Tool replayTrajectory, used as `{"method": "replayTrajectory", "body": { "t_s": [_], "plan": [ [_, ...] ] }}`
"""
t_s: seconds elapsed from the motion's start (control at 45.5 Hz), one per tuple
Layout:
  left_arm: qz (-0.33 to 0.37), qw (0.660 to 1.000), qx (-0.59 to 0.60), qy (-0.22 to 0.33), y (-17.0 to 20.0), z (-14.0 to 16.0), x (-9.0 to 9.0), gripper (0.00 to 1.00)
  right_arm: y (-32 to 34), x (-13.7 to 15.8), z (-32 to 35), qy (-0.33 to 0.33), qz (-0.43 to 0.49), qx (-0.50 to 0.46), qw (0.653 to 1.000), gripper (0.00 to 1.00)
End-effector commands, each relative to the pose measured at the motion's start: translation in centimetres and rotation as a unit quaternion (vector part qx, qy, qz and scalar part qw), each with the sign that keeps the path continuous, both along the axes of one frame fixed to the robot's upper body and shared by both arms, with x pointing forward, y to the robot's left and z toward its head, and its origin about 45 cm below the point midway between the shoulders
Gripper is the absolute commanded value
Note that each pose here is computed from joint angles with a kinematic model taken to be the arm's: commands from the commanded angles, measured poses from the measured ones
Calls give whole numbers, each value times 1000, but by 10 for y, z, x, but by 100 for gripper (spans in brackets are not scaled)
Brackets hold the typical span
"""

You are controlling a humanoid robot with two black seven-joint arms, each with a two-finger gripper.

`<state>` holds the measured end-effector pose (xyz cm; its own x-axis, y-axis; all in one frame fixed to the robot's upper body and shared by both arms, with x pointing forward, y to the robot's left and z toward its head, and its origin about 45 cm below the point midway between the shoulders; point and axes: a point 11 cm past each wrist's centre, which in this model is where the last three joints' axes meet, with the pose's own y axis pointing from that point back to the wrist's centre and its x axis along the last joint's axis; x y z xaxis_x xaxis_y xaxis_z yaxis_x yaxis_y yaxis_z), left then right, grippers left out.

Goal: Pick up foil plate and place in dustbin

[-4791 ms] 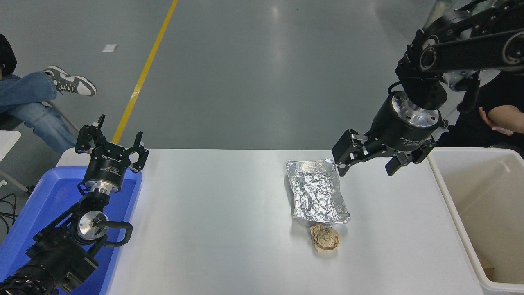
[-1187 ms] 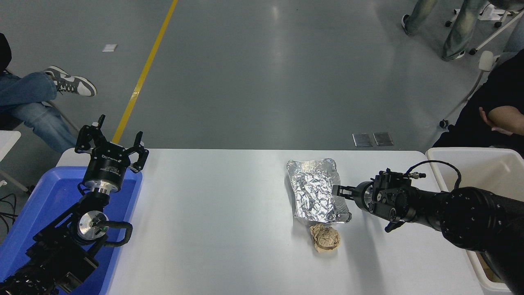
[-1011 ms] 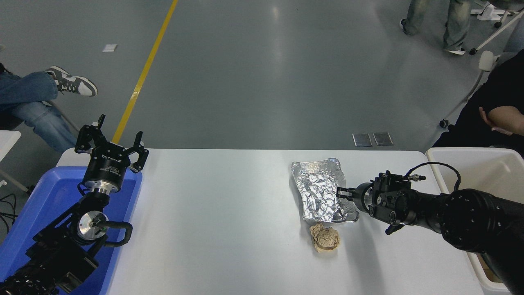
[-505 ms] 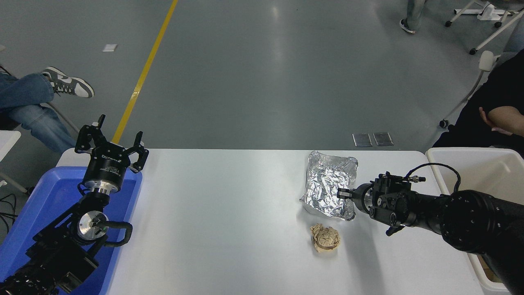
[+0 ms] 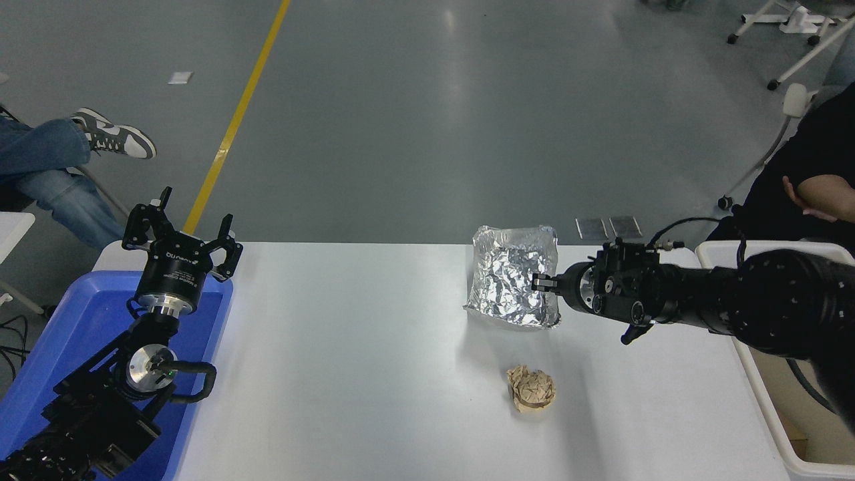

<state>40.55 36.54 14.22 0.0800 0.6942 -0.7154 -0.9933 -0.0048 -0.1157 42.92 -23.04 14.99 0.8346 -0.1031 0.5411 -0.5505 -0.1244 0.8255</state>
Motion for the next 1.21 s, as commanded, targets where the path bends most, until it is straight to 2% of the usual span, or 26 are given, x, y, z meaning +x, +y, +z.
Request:
{"method": "replayTrajectory", "body": {
  "t_s": [0.0, 0.308, 0.615, 1.187],
  "plan": [
    [0, 1000, 0, 0, 0, 0, 0, 98, -5, 6, 81, 15, 2, 20, 1000, 0],
    [0, 1000, 0, 0, 0, 0, 0, 98, -12, 10, 180, 28, 10, 46, 998, 0],
    [-1, 1000, 0, 0, 0, 0, 0, 98, -3, -9, 261, 8, 40, 67, 997, 0],
    [0, 1000, 1, 1, 0, 0, 0, 98, -12, -15, 275, 11, 35, 73, 997, 0]
  ]
}}
